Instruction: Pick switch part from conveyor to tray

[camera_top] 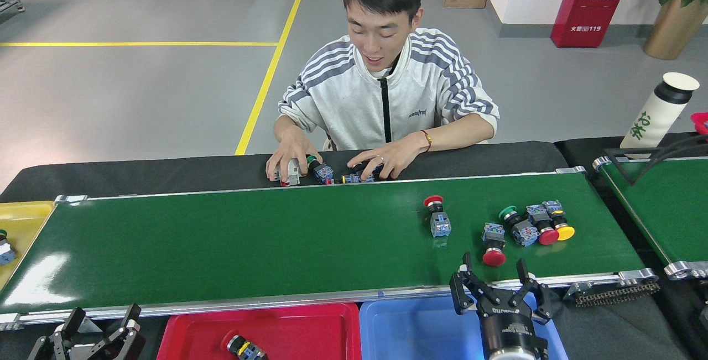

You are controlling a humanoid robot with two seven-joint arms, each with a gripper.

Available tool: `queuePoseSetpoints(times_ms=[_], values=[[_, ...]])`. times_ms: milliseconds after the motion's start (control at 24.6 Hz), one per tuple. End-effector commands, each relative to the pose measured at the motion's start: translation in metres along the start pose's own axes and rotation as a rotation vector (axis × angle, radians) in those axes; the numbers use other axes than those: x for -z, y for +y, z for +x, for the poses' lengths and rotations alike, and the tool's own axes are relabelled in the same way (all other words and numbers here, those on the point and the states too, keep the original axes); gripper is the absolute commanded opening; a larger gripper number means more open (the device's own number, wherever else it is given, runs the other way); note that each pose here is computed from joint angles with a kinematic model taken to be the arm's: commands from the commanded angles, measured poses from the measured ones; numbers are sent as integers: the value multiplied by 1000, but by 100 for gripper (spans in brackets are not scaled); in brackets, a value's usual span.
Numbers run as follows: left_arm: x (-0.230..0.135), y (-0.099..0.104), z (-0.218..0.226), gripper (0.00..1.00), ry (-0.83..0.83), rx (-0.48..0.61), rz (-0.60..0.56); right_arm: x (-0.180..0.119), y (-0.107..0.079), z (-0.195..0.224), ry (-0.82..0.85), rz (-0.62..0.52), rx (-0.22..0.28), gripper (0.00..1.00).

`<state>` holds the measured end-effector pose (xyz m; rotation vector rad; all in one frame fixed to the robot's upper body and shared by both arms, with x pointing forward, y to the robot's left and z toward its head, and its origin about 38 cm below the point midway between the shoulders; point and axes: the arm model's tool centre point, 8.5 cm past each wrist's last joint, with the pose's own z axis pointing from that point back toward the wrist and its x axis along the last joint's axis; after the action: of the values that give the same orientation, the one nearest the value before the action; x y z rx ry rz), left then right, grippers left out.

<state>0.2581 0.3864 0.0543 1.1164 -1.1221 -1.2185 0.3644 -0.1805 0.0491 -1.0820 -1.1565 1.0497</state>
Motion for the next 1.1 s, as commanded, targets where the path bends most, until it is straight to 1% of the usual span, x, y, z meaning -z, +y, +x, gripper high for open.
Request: queuePoseSetpoints(times_ms=[0, 81, 244, 284, 406, 446, 528, 609, 649, 690, 771, 852, 934, 1055], values=[[1, 7, -2, 100, 3, 10, 19, 9, -5, 11, -16, -3, 0, 98], [1, 7, -2, 100, 5, 10, 20, 15, 0, 14, -18, 24, -2, 98], [1, 7, -2, 100, 5, 10, 19, 29, 4, 27, -24, 60, 10, 98], [1, 7, -1, 100, 2, 10, 19, 34, 7, 29, -24, 83, 6, 96], [2, 8, 2, 100, -11, 12, 21, 44, 13, 35, -38, 127, -18, 68], [2, 8, 2, 100, -10, 11, 22, 45, 13, 40, -53, 127, -30, 55], [1, 7, 1, 100, -5, 10, 21, 46, 14, 45, -71, 129, -42, 32], [2, 8, 1, 100, -8, 12, 21, 46, 13, 45, -80, 126, -44, 16], [5, 10, 3, 100, -15, 16, 27, 44, 14, 46, -84, 126, -42, 10], [6, 11, 3, 100, -17, 16, 29, 45, 12, 46, -87, 123, -37, 7], [6, 12, 5, 100, -17, 16, 34, 48, 5, 48, -125, 102, -52, 2], [6, 14, 6, 100, -16, 16, 39, 42, -3, 62, -229, 74, -68, 2], [5, 14, 6, 100, -16, 17, 40, 25, -14, 90, -374, 34, -73, 2], [4, 13, 6, 100, -16, 17, 35, -12, -22, 137, -628, -9, -88, 2]])
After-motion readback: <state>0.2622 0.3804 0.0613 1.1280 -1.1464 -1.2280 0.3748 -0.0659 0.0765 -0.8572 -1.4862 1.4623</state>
